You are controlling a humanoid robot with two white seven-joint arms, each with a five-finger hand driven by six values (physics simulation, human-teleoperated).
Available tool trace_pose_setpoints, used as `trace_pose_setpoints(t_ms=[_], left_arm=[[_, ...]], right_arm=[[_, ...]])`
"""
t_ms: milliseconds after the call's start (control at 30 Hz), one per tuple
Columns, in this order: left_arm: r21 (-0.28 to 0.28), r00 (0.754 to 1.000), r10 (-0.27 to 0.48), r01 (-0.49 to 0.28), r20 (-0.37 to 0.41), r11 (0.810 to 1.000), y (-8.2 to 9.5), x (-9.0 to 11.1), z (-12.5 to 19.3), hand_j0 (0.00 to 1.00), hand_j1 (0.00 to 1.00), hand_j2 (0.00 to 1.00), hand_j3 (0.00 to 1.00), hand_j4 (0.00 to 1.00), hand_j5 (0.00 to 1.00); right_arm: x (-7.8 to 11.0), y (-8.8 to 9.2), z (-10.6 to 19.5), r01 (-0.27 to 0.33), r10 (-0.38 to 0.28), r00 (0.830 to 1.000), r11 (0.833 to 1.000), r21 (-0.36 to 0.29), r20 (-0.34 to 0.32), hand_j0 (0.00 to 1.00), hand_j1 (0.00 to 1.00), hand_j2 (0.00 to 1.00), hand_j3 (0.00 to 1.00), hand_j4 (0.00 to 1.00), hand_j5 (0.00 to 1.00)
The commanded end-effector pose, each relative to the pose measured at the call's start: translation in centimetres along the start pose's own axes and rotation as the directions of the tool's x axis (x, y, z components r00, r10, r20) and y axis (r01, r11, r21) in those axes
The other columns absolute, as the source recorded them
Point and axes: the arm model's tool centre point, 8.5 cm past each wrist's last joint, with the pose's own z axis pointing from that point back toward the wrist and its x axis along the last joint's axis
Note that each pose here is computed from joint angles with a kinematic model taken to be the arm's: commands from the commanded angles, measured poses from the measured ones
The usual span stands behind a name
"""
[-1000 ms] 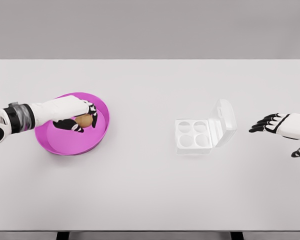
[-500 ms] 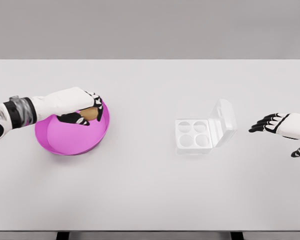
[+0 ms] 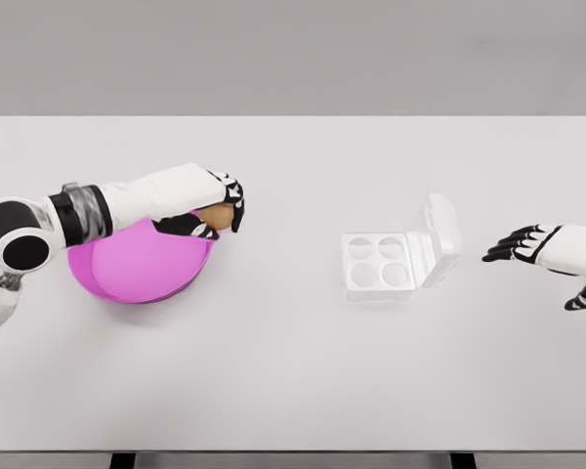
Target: Pack egg into the box and close the box lid
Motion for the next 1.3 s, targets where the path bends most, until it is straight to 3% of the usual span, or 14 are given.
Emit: trace_pose_setpoints(t_ms=[0, 300, 600, 700, 867, 1267], left_arm=[[0.014, 0.999, 0.015, -0.015, 0.031, 1.0, -0.1, 0.9, -1.0, 0.33, 0.33, 0.33, 0.33, 0.33, 0.33], [0.049, 0.994, 0.041, -0.046, 0.103, 0.998, 0.0, 3.1, -3.7, 0.32, 0.32, 0.32, 0.32, 0.32, 0.32], [0.085, 0.98, 0.055, -0.072, 0.192, 0.994, 0.6, 6.1, -6.5, 0.32, 0.32, 0.32, 0.32, 0.32, 0.32], [0.099, 0.974, 0.064, -0.088, 0.219, 0.991, 0.7, 7.2, -7.6, 0.32, 0.32, 0.32, 0.32, 0.32, 0.32], [0.098, 0.961, 0.077, -0.106, 0.264, 0.99, 0.5, 8.9, -9.2, 0.33, 0.33, 0.33, 0.33, 0.33, 0.33], [0.058, 0.948, 0.153, -0.175, 0.278, 0.983, -1.1, 10.6, -14.3, 0.34, 0.34, 0.34, 0.34, 0.34, 0.34]], right_arm=[[0.0, 0.1, 0.0, 0.006, -0.006, 1.0, 1.0, 0.0, 0.002, 1.0, 1.0, 1.0, 1.0, 1.0, 1.0], [0.0, 0.1, -0.4, 0.014, -0.014, 1.0, 1.0, -0.013, 0.005, 1.0, 1.0, 1.0, 1.0, 1.0, 1.0], [-1.7, 0.3, -0.5, 0.026, -0.027, 0.999, 0.999, -0.019, -0.044, 1.0, 1.0, 1.0, 1.0, 1.0, 1.0], [-1.4, 0.1, -1.3, 0.02, -0.02, 0.999, 1.0, -0.02, -0.026, 1.0, 1.0, 1.0, 1.0, 1.0, 1.0], [-1.1, 0.0, -1.6, 0.012, -0.012, 1.0, 1.0, -0.015, -0.015, 1.0, 1.0, 1.0, 1.0, 1.0, 1.0], [-0.9, -0.1, -1.7, 0.007, -0.007, 1.0, 1.0, -0.017, -0.008, 1.0, 1.0, 1.0, 1.0, 1.0, 1.0]])
